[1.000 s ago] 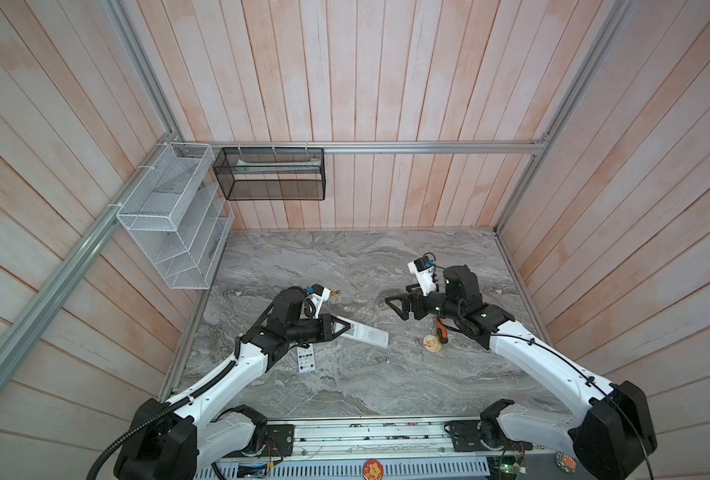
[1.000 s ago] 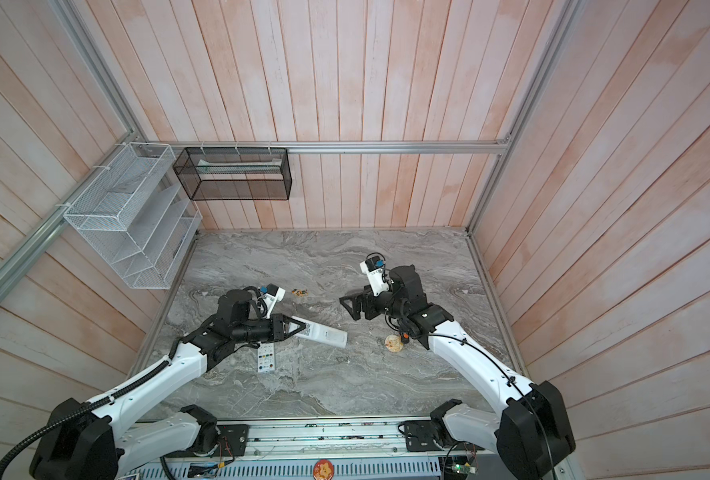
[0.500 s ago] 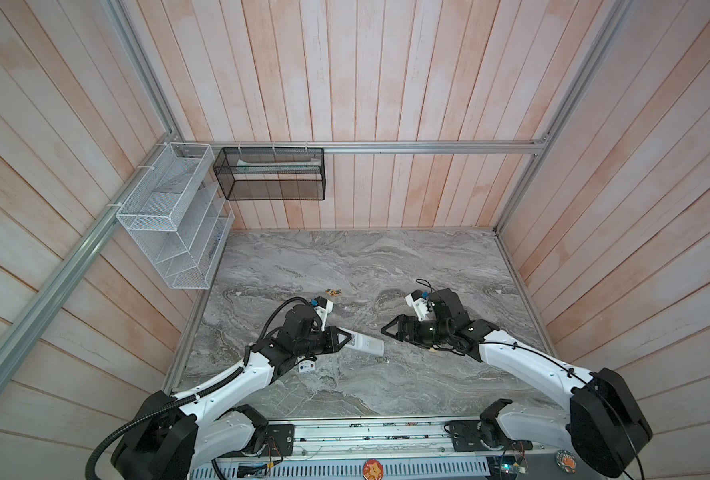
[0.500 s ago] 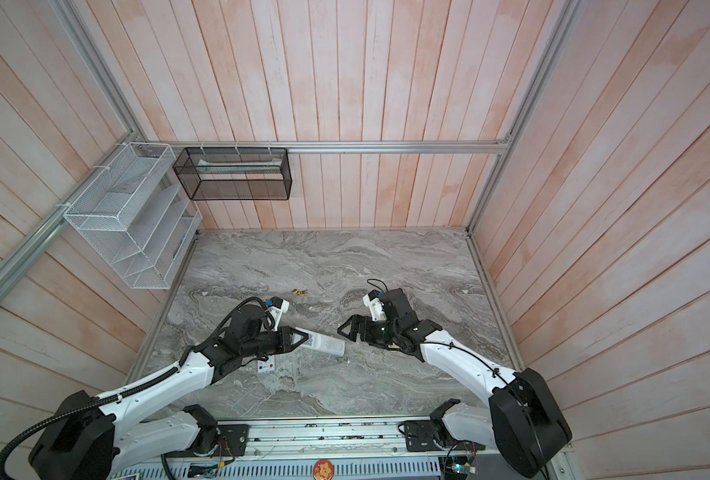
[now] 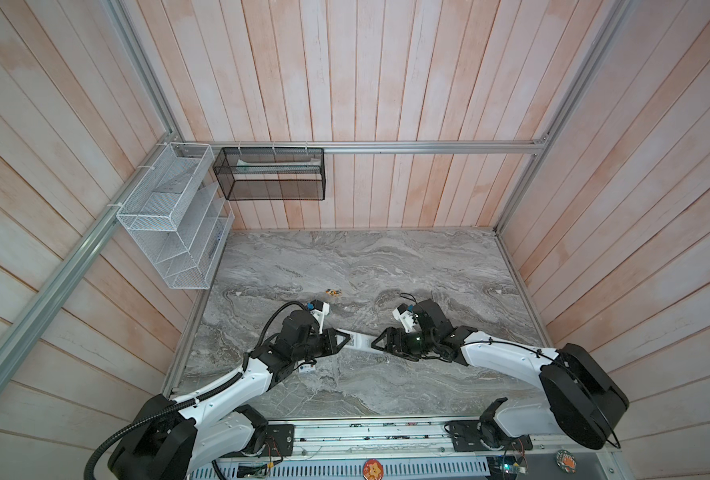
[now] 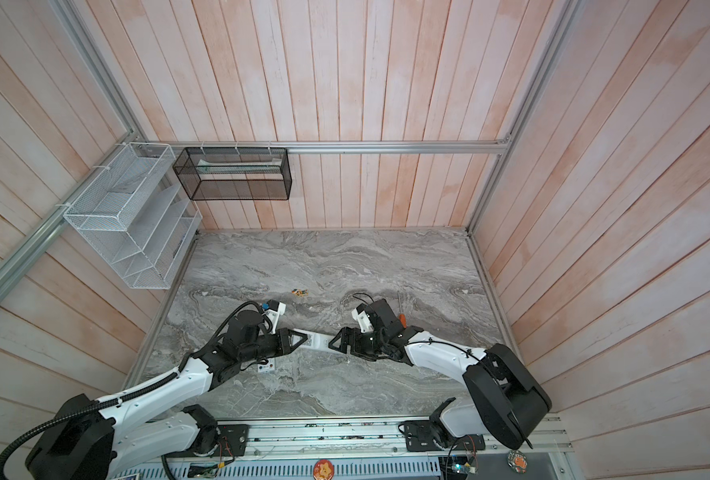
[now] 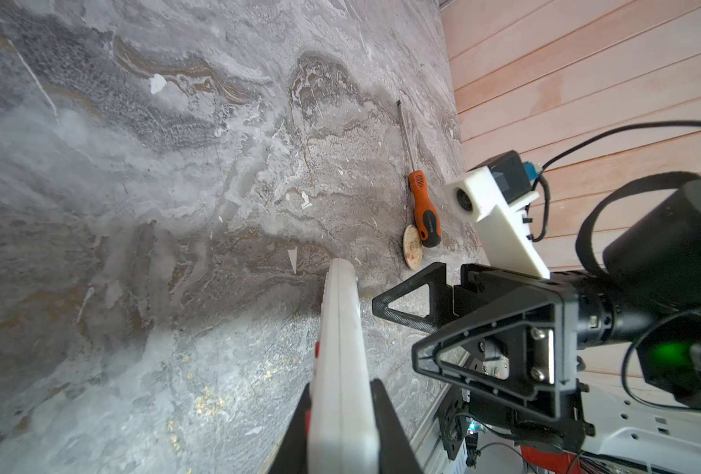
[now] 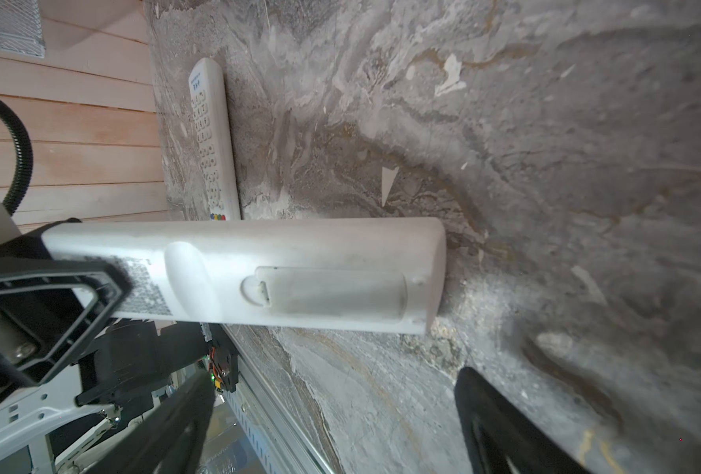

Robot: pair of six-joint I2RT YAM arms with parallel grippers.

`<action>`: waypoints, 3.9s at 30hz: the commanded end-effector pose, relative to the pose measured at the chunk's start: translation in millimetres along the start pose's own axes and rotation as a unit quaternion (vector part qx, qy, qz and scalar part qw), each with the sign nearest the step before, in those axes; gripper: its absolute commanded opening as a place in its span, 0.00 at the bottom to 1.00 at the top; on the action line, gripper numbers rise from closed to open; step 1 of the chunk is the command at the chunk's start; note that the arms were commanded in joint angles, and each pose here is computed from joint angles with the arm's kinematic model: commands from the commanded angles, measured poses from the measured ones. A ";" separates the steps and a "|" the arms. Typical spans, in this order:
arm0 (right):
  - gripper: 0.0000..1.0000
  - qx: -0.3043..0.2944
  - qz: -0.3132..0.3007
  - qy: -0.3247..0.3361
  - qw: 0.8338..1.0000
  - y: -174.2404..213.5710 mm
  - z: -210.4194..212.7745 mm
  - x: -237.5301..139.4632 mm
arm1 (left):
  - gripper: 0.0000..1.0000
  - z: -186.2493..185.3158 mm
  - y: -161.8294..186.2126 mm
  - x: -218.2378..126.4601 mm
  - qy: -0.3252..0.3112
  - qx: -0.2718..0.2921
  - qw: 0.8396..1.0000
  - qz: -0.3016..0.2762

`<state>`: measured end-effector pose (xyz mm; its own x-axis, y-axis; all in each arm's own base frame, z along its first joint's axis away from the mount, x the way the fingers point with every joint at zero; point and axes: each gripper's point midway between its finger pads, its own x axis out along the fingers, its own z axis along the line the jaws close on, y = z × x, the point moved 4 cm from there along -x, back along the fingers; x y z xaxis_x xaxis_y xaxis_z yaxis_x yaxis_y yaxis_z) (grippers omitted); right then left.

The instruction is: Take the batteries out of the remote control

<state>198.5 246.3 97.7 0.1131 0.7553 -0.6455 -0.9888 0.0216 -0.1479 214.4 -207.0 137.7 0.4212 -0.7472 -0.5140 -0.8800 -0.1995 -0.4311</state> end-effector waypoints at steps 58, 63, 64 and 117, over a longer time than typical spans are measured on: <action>0.75 -0.042 0.021 0.159 0.986 -21.0 -22.9 37.7 | 0.05 8.0 8.0 1.6 -0.015 0.000 1.000 0.014; 0.76 -0.055 0.016 0.204 0.977 -21.5 -28.8 24.9 | 0.04 8.3 2.4 -4.2 -0.051 0.013 0.999 0.004; 0.77 -0.058 0.015 0.212 0.975 -21.8 -29.8 22.3 | 0.04 8.2 0.8 -5.1 -0.057 0.015 0.998 0.002; 0.91 -0.263 -0.199 0.109 0.938 -42.2 53.9 -103.1 | 0.42 49.8 12.7 29.1 -0.102 -0.015 0.991 0.086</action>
<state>219.5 214.9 210.1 0.4820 0.6440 -0.5941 -0.7128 -0.1061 -0.6933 234.9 -207.7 98.0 0.3466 -0.6569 -0.6695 -0.9248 -0.1199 -0.3611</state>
